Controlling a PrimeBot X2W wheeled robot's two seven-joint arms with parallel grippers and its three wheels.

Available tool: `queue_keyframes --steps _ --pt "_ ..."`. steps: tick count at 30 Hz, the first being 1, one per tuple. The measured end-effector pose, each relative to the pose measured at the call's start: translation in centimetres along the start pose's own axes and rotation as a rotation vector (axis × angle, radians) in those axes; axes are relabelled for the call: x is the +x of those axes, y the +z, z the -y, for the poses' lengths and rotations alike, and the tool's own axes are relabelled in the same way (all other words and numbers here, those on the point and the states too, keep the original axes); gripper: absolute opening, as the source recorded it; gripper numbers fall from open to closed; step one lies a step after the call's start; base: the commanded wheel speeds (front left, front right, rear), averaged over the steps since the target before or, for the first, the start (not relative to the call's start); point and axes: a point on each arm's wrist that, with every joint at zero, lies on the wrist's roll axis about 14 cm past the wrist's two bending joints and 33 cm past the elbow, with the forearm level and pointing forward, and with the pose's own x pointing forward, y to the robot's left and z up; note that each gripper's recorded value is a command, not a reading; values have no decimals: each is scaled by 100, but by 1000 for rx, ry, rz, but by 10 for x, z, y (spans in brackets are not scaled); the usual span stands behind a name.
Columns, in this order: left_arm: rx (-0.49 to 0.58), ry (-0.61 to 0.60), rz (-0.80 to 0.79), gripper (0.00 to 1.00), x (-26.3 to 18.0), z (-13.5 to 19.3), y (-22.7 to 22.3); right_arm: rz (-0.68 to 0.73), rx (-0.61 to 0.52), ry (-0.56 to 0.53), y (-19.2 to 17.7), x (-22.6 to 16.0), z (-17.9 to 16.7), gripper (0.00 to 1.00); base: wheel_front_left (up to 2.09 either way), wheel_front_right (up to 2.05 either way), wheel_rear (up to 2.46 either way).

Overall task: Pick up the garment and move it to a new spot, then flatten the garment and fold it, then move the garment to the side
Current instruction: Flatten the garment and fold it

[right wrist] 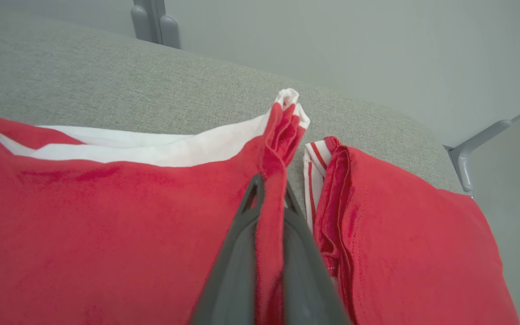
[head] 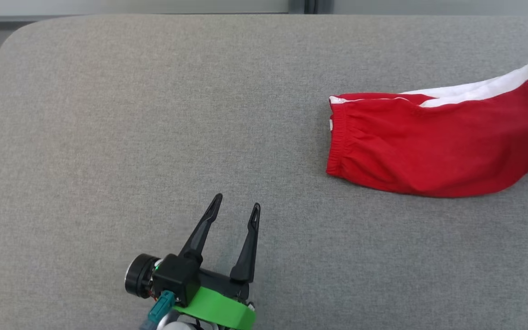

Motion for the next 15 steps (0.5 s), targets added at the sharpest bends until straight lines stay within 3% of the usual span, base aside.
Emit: queue_keyframes --steps 7,15 --pt "-1 -38 24 100 -7 15 9 117 -6 97 49 -9 -46 0 0 0 0" --pt "-17 13 24 100 -24 7 10 191 17 258 80 -6 -132 0 0 0 0"
